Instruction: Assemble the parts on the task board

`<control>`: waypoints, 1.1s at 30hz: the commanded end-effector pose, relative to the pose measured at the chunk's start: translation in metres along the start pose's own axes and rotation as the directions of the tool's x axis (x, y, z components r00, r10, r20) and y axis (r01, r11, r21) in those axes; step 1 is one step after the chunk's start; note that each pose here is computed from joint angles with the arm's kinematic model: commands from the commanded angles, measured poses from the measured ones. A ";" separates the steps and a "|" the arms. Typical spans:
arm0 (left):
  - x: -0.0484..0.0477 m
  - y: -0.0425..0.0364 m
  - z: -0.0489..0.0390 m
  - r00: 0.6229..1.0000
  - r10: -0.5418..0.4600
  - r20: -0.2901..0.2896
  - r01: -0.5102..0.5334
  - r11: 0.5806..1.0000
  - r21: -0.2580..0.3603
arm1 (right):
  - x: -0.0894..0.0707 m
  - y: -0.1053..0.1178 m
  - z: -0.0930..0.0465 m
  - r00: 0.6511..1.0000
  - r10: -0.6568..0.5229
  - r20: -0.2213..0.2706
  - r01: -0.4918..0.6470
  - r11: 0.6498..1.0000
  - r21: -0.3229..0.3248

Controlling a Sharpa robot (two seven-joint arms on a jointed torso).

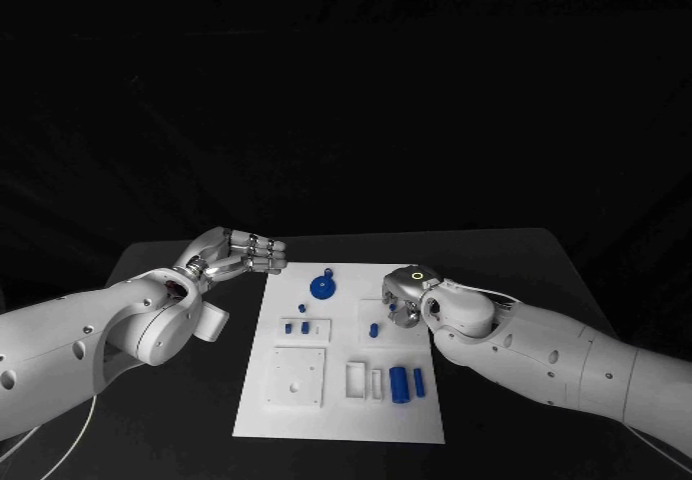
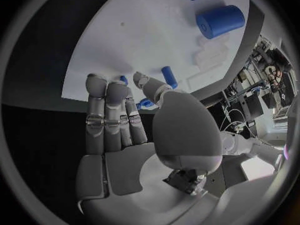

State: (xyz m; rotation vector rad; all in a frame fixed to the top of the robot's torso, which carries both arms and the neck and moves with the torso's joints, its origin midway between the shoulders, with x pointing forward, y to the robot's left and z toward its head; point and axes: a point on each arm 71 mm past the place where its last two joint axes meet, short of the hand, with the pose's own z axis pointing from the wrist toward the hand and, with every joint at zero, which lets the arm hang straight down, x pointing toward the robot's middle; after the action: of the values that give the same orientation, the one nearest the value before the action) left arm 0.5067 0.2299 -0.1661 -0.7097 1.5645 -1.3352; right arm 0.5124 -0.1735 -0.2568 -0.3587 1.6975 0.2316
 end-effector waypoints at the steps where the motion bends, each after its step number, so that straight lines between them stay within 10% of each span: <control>1: 0.0023 -0.0030 0.0008 1.000 -0.025 -0.015 0.025 1.000 0.019 | 0.002 0.000 0.001 1.000 -0.018 -0.009 0.018 1.000 -0.003; 33: 0.0021 -0.0020 0.0020 0.999 -0.032 -0.014 0.032 0.999 0.011 | 0.014 -0.001 0.006 0.999 -0.049 -0.018 0.049 0.999 0.010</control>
State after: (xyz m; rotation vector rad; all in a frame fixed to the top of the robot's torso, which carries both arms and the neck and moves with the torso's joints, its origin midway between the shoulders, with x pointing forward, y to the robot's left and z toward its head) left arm 0.5075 0.2291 -0.1663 -0.7255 1.5643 -1.3483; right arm 0.5196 -0.1734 -0.2637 -0.3630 1.6794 0.2021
